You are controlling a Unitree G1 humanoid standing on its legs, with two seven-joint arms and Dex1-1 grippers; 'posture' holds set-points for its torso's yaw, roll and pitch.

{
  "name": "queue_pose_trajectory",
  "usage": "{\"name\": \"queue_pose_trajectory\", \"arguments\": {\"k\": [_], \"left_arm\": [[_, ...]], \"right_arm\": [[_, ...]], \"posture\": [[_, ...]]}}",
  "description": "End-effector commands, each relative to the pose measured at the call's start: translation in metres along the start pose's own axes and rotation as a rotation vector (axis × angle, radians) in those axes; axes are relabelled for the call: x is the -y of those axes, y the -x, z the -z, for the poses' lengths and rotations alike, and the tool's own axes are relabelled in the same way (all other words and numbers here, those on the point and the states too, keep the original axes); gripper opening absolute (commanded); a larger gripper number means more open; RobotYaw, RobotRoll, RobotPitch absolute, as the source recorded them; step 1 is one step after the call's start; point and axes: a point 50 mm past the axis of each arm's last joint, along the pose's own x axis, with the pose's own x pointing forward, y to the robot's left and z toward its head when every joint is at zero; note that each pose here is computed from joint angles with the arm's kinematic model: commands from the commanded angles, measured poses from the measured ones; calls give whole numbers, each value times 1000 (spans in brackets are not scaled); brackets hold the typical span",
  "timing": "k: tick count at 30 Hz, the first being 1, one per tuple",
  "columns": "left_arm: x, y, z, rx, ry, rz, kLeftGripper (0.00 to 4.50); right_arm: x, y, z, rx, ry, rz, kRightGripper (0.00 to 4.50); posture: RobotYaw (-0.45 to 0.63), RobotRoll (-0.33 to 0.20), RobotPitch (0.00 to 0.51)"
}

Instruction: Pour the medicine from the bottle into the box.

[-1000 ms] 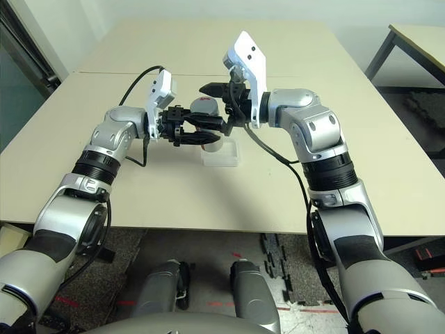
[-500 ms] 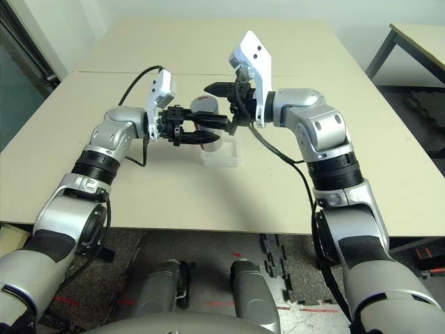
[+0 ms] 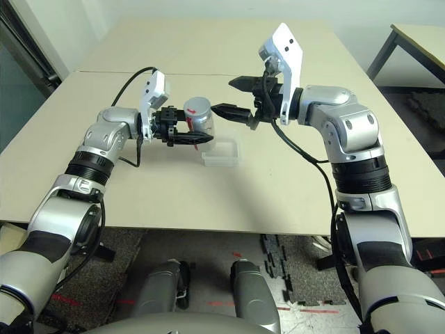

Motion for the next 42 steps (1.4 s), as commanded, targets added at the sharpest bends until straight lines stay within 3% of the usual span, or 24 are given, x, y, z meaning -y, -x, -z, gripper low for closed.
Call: {"name": "queue_pose_trajectory", "arguments": {"k": [1,10,13,22,42], "left_arm": [[1,1,3,-14,3,6,2825],[0,5,2,-15,2,-12,2825],[-1,8,3,-20,3,-20,2825],[-2,6,1,-25,1,-15,2825],[1,0,1,-33,-1,19,2825]], "right_arm": [[8,7,-2,3,10,37,4500],[8,14,7,-33,-10,0,4500],[-6,18,6,-48,-54,-118,4500],[-26,1,-6,35,-72,-196,4500],[-32,-41,-5,61,6,-237,4500]], "posture": [[-29,0,83],[-14,0,82],[-14,0,82],[-22,0,79],[-14,0,80]]}}
